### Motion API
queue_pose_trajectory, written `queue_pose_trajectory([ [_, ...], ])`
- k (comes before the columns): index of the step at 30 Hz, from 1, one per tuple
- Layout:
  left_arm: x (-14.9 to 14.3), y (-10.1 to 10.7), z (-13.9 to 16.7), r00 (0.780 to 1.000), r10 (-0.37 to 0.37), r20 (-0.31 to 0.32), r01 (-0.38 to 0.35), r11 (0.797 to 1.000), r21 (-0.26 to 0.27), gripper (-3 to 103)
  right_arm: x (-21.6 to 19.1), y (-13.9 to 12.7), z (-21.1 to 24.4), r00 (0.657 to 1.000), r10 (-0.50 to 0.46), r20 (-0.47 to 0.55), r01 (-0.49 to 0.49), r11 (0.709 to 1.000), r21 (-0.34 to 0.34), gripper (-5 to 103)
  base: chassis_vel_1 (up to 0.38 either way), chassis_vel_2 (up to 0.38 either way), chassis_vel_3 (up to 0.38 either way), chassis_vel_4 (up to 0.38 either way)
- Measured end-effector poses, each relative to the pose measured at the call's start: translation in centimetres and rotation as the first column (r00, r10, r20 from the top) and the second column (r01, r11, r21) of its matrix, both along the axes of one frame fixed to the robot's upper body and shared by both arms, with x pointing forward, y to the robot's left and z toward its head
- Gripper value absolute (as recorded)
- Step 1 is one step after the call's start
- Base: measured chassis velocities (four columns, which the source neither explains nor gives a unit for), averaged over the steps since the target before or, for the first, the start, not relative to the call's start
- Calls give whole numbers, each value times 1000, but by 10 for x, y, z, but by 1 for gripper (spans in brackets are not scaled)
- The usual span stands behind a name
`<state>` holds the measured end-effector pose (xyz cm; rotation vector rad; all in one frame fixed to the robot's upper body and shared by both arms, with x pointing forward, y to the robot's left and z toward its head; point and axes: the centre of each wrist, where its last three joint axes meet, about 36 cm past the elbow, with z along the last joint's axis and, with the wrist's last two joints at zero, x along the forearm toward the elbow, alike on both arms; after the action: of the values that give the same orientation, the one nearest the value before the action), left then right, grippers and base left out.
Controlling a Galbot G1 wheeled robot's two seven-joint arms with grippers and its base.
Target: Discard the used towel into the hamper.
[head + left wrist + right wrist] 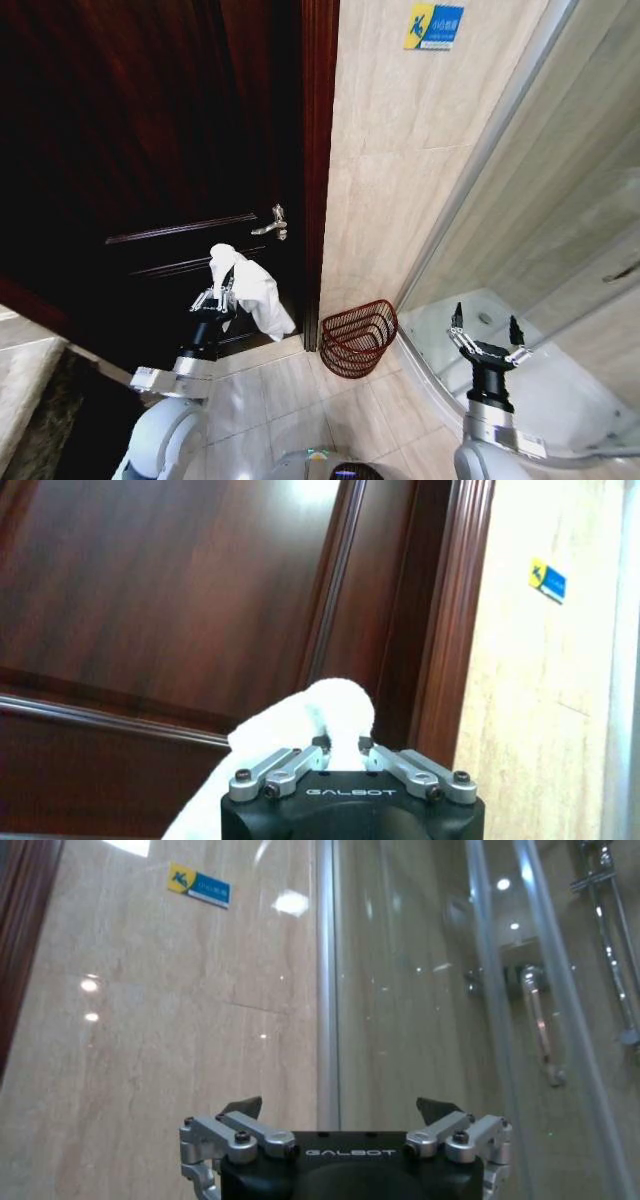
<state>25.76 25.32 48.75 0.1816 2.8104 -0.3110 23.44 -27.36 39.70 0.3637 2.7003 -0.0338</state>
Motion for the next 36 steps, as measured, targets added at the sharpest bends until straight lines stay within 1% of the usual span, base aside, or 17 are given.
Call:
queue_pose_trajectory([
  [7,0,1,-2,1000,6,2,-6,1000,5,8,0,-1,-3,1000,-5,3,5,1000,-2,100,120,-130,-124,125],
  [14,2,3,-5,1000,2,16,-3,999,45,8,2,0,-4,1000,-6,8,6,1000,1,100,1,-4,-7,-4],
  [19,2,2,-7,1000,-2,17,1,998,60,8,1,-2,-4,1000,-13,6,13,1000,-3,100,0,0,0,0],
  [29,2,2,-6,1000,-8,20,7,997,72,8,1,-2,-5,1000,-14,5,14,1000,-3,100,-29,-53,-47,-22],
  [36,2,1,-5,1000,-10,21,9,998,67,8,1,-3,-6,1000,-15,6,15,1000,-4,100,-79,-65,-68,-82],
])
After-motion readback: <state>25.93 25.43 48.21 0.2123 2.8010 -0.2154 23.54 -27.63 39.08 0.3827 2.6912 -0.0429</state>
